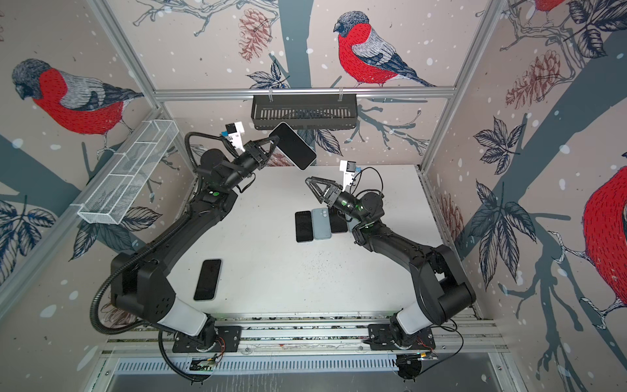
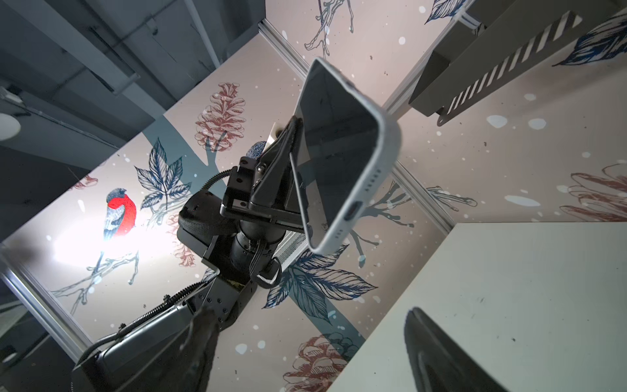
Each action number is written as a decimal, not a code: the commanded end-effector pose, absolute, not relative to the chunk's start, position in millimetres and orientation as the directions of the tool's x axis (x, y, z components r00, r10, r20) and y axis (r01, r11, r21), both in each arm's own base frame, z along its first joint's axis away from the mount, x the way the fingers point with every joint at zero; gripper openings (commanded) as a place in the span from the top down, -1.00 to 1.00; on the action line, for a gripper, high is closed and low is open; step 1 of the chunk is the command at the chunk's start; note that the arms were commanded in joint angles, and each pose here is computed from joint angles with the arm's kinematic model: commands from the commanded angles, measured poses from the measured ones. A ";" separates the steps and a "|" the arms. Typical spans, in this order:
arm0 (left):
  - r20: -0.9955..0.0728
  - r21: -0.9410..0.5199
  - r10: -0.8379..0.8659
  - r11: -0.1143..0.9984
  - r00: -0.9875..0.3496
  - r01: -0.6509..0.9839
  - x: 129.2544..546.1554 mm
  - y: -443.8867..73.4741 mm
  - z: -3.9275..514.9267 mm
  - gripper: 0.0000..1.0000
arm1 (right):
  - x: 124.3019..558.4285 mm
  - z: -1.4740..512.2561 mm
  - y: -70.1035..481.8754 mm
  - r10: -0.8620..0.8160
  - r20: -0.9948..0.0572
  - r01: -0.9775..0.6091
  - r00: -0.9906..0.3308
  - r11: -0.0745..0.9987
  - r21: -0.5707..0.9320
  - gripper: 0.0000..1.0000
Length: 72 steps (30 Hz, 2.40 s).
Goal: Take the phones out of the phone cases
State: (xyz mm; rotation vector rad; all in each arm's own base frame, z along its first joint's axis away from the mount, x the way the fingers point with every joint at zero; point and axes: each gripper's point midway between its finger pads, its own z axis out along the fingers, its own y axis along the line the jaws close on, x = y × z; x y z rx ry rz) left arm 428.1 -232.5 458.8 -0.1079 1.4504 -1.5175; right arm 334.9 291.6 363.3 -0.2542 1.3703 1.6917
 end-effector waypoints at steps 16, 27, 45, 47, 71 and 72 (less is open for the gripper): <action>-0.505 -0.770 -0.731 0.142 -0.458 0.623 415.3 -228.6 481.9 1.00 | 330.7 396.8 306.8 0.528 -0.597 -0.765 -0.604 -0.172 0.621 -0.13; -0.505 -0.763 -0.725 0.121 -0.469 0.635 412.7 -231.5 484.5 1.00 | 337.1 395.3 311.4 0.524 -0.593 -0.760 -0.611 -0.177 0.626 0.19; -0.498 -0.763 -0.713 0.091 -0.494 0.640 411.1 -235.3 483.7 1.00 | 337.5 394.9 310.3 0.530 -0.600 -0.773 -0.599 -0.190 0.605 0.96; -0.493 -0.767 -0.710 0.082 -0.503 0.636 411.0 -236.2 486.1 1.00 | 331.6 394.0 308.8 0.529 -0.625 -0.798 -0.573 -0.189 0.572 0.99; -0.486 -0.840 -0.489 0.033 -0.724 0.542 410.8 -263.9 495.3 1.00 | 378.5 343.2 273.7 0.160 -0.987 -0.846 0.003 0.527 0.083 0.45; -0.495 -0.834 -0.492 0.036 -0.717 0.551 412.1 -258.3 497.2 1.00 | 377.4 340.4 264.1 0.179 -0.984 -0.836 -0.021 0.536 0.115 0.22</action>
